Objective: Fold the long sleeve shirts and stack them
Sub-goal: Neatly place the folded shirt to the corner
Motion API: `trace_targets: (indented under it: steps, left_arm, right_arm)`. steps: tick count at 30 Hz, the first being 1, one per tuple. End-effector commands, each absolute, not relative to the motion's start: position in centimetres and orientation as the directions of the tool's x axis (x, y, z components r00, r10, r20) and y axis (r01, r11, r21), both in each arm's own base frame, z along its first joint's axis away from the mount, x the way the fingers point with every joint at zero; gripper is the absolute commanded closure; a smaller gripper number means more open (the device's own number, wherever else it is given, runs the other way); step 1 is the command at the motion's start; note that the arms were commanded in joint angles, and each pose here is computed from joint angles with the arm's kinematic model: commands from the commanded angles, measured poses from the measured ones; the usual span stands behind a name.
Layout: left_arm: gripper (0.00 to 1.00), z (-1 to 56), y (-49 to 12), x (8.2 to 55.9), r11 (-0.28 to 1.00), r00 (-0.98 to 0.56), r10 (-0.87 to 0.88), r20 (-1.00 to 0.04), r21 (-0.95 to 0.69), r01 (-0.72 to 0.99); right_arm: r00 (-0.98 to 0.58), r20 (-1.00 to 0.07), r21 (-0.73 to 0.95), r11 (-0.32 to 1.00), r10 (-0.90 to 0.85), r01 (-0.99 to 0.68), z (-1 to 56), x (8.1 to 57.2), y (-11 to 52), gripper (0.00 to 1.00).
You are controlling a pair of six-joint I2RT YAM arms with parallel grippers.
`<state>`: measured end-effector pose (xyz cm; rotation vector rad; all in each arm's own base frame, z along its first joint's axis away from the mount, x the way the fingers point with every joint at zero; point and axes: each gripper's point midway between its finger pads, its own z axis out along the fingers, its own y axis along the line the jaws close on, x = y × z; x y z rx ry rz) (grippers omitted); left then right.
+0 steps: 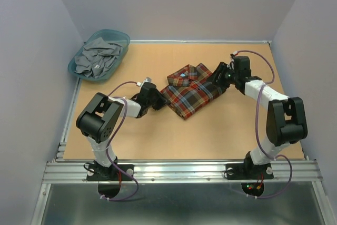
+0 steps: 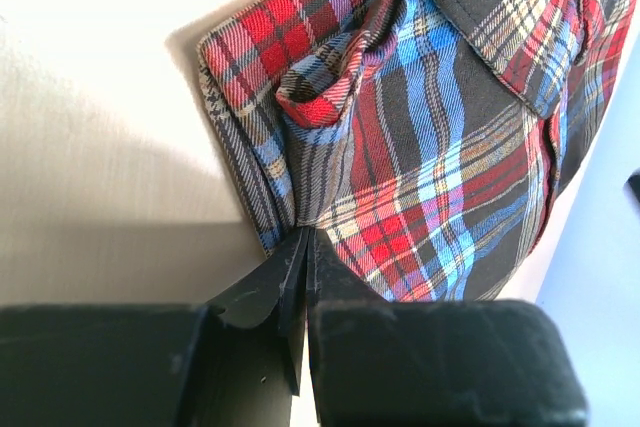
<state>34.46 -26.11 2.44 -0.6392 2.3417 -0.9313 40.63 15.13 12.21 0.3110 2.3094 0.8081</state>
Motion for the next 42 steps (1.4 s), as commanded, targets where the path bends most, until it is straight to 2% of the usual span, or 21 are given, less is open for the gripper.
trace_targets:
  steps: [1,5,8,12,15,19,23,24,26,28,36,42]
  left_arm:
    - [0.86,-0.1,-23.9,32.8,0.711,-0.758,-0.578,-0.304,-0.642,-0.285]
    - [0.87,-0.5,-23.4,32.7,0.708,-0.754,-0.586,-0.295,-0.638,-0.301]
    - [0.87,-0.7,-23.1,32.3,0.706,-0.756,-0.589,-0.285,-0.636,-0.31]
    - [0.86,0.8,-22.9,32.5,0.705,-0.751,-0.583,-0.31,-0.652,-0.278]
    - [0.82,4.0,-23.5,33.7,0.7,-0.737,-0.574,-0.357,-0.682,-0.214]
    - [0.72,9.0,-24.4,35.5,0.686,-0.708,-0.564,-0.425,-0.719,-0.114]
    - [0.67,12.3,-25.8,37.6,0.672,-0.689,-0.552,-0.47,-0.739,-0.035]
    - [0.66,13.6,-26.3,38.5,0.666,-0.679,-0.552,-0.484,-0.746,-0.01]
    - [0.64,12.6,-27.1,39.7,0.675,-0.693,-0.536,-0.483,-0.737,-0.008]
    - [0.64,12.0,-27.6,40.3,0.677,-0.701,-0.528,-0.479,-0.736,-0.007]
    - [0.72,3.7,-26.6,40.0,0.712,-0.754,-0.531,-0.388,-0.686,-0.149]
    - [0.74,1.0,-24.9,38.8,0.73,-0.759,-0.54,-0.364,-0.652,-0.207]
  right_arm:
    - [-0.743,-0.457,0.742,0.67,0.489,-0.016,11.8,43.4,14.9,0.49]
    - [-0.758,-0.328,0.782,0.612,0.564,0.117,6.2,41.9,13.0,0.52]
    - [-0.751,-0.346,0.76,0.637,0.563,0.127,4.8,41.1,11.9,0.53]
    - [-0.737,-0.406,0.771,0.636,0.541,0.042,8.0,41.4,12.2,0.52]
    - [-0.706,-0.457,0.786,0.617,0.541,-0.036,12.2,42.5,12.5,0.51]
    - [-0.724,-0.472,0.819,0.555,0.504,-0.147,16.6,42.3,15.5,0.5]
    - [-0.772,-0.466,0.835,0.504,0.433,-0.221,17.7,40.2,19.9,0.5]
    - [-0.787,-0.437,0.854,0.476,0.436,-0.21,17.6,39.6,20.8,0.5]
    - [-0.796,-0.437,0.878,0.39,0.419,-0.277,17.9,38.1,23.5,0.5]
    - [-0.808,-0.416,0.891,0.366,0.417,-0.27,17.0,37.5,24.2,0.5]
    - [-0.857,-0.307,0.906,0.403,0.413,-0.13,8.2,34.7,24.2,0.5]
    - [-0.861,-0.295,0.898,0.429,0.415,-0.101,6.6,34.0,23.8,0.5]
